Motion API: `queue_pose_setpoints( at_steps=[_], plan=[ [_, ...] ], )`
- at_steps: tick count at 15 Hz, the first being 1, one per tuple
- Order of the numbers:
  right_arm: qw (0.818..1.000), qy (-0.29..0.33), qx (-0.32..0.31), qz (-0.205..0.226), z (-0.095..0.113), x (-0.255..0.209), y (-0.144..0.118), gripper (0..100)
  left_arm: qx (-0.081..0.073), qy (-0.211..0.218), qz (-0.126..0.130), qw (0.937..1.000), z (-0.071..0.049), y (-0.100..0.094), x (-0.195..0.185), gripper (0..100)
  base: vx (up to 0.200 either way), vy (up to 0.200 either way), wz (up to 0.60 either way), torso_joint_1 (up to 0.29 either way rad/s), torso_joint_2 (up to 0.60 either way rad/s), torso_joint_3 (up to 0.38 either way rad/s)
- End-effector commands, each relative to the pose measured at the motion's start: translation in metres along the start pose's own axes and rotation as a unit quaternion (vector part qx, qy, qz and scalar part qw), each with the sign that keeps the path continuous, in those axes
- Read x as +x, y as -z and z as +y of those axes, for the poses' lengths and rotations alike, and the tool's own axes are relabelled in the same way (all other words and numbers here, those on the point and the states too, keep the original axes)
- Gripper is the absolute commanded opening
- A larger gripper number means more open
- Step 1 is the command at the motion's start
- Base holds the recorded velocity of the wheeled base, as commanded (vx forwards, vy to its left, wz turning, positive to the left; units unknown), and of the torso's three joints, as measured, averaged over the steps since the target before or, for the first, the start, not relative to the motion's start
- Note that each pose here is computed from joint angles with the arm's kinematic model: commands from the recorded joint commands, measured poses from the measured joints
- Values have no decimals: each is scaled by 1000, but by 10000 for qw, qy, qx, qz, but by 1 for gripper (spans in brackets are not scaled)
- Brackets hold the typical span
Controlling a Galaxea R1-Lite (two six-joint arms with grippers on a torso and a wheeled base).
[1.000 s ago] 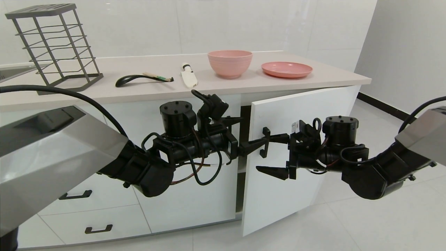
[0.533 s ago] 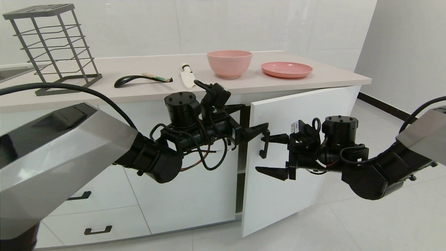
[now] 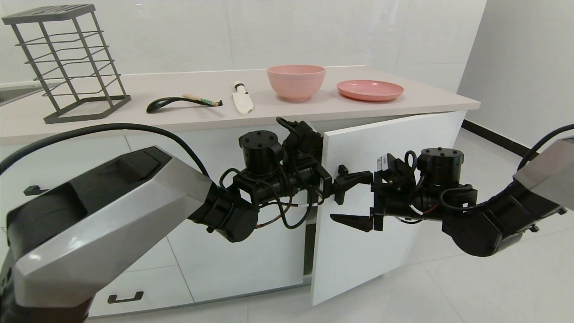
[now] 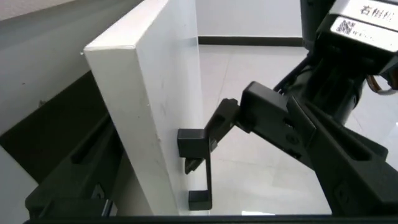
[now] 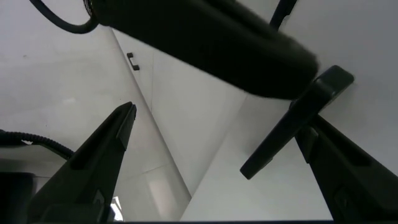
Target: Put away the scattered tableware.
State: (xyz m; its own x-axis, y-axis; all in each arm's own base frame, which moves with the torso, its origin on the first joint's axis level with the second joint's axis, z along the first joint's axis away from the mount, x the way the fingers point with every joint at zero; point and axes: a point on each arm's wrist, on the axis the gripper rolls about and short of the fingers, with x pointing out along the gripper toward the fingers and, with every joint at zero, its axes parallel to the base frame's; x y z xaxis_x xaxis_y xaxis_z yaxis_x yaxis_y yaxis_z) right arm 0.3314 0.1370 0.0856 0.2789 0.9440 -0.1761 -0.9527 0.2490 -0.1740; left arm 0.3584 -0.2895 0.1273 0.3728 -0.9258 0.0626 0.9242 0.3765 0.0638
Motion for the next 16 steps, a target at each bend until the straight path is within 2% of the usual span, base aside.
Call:
queue_pose_setpoints(
  at_steps=[1,3,6,7,9,11,13,14,16],
  plan=[
    [9997,225,40,58,-4,-13,0,100,36,1,-57,10000,-1,-7,-1,100,0,0,0,0,0,0],
    [9989,424,162,150,-7,-28,7,100,13,32,-31,10000,-4,-12,-6,100,0,0,0,0,0,0],
    [9963,817,146,221,-19,-54,11,100,-95,137,156,9997,-10,-3,-13,100,0,0,0,0,0,0],
    [9958,862,194,258,-16,-60,12,100,-125,238,198,9994,-13,0,-12,100,0,0,0,0,0,0],
    [9957,898,99,204,-5,-69,-2,100,-148,323,226,9991,-20,1,-9,100,0,0,0,0,0,0],
    [9933,1099,-361,-48,4,-88,-38,100,-146,369,217,9990,-24,1,-6,100,0,0,0,0,0,0],
    [9816,1381,-1228,-486,17,-107,-80,100,-161,460,220,9986,-31,1,-4,100,0,0,0,0,0,0],
    [9540,1827,-2175,-956,30,-136,-123,100,-218,563,321,9977,-41,7,-3,100,0,0,0,0,0,0],
    [9013,2802,-3086,-1181,67,-199,-181,100,-279,713,460,9960,-58,10,-11,100,0,0,0,0,0,0]
  ],
)
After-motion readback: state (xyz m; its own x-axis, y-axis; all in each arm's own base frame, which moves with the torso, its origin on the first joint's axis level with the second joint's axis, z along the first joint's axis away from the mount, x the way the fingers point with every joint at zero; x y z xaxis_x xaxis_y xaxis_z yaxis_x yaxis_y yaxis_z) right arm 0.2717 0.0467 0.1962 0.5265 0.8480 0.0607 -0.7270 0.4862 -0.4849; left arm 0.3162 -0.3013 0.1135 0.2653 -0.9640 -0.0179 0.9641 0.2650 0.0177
